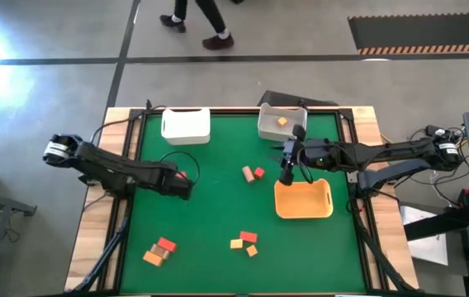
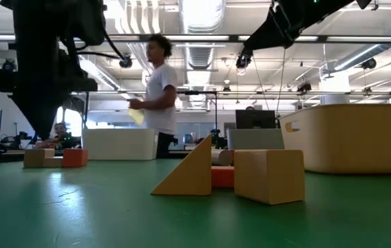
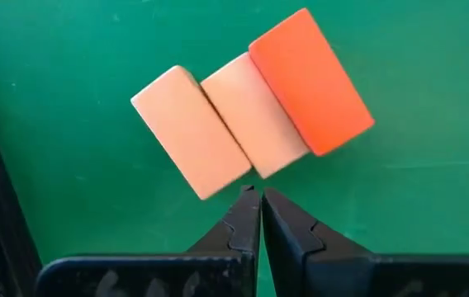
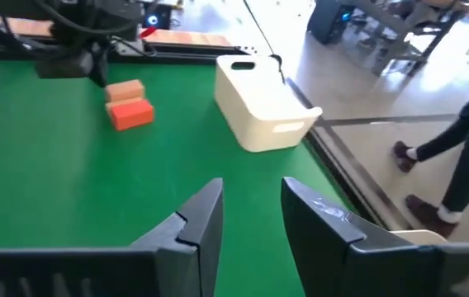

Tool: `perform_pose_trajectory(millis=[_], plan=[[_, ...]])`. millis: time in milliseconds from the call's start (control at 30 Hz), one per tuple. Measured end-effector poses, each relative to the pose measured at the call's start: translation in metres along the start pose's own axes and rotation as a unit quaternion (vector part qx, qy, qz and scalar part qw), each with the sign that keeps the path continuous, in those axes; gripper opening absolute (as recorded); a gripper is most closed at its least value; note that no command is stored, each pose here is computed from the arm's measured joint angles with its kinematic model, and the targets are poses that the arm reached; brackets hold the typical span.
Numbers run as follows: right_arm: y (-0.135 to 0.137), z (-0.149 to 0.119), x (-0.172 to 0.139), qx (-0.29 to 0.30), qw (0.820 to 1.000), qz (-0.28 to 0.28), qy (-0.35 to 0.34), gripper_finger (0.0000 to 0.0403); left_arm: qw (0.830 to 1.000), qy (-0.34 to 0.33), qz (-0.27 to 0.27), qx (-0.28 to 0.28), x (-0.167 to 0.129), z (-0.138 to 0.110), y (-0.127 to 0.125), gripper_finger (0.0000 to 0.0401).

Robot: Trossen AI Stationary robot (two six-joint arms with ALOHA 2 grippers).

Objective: Sort & place blocks by color
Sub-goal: Put the brown block into the white bin

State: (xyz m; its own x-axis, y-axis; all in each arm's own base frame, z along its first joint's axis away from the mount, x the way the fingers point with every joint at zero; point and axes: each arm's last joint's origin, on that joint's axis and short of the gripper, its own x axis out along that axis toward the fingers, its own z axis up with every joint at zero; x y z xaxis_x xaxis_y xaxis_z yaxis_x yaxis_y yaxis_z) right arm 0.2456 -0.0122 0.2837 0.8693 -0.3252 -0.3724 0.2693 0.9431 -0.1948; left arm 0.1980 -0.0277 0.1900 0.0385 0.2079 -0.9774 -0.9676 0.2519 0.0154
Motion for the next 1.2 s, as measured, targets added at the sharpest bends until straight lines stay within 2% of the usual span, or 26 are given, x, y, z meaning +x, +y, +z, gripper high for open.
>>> perform_pose_trajectory(millis=[100, 200, 333, 500, 700, 933, 1067, 1200], plan=[[0.000, -0.001, 0.000, 0.003, 1.000, 0.007, 0.000, 0.0107, 1.000, 0.002, 0.020, -0.003, 0.006, -0.001, 0.001, 0.0007], [0.001, -0.001, 0.000, 0.005, 1.000, 0.008, 0.000, 0.0103, 0.999, -0.005, 0.023, -0.039, 0.008, -0.001, 0.001, 0.0034], [0.001, -0.002, 0.000, 0.001, 1.000, 0.008, 0.007, 0.0099, 0.996, -0.042, 0.025, -0.075, 0.009, 0.001, 0.002, 0.0095], [0.001, -0.004, 0.000, -0.002, 1.000, 0.009, 0.017, 0.0095, 0.995, -0.044, 0.036, -0.087, 0.013, 0.003, 0.005, 0.0177], [0.001, -0.005, 0.000, -0.003, 1.000, 0.009, 0.019, 0.0100, 0.991, -0.047, 0.065, -0.110, 0.027, -0.001, 0.017, 0.0232], [0.001, -0.005, 0.000, -0.003, 1.000, 0.008, 0.019, 0.0092, 0.990, -0.049, 0.067, -0.110, 0.041, -0.005, 0.025, 0.0224], [0.001, -0.005, 0.000, -0.001, 1.000, 0.008, 0.019, 0.0092, 0.991, -0.052, 0.053, -0.113, 0.051, -0.008, 0.028, 0.0192], [0.001, -0.005, 0.000, 0.007, 1.000, 0.008, 0.019, 0.0095, 0.991, -0.054, 0.044, -0.115, 0.055, -0.008, 0.029, 0.0139]])
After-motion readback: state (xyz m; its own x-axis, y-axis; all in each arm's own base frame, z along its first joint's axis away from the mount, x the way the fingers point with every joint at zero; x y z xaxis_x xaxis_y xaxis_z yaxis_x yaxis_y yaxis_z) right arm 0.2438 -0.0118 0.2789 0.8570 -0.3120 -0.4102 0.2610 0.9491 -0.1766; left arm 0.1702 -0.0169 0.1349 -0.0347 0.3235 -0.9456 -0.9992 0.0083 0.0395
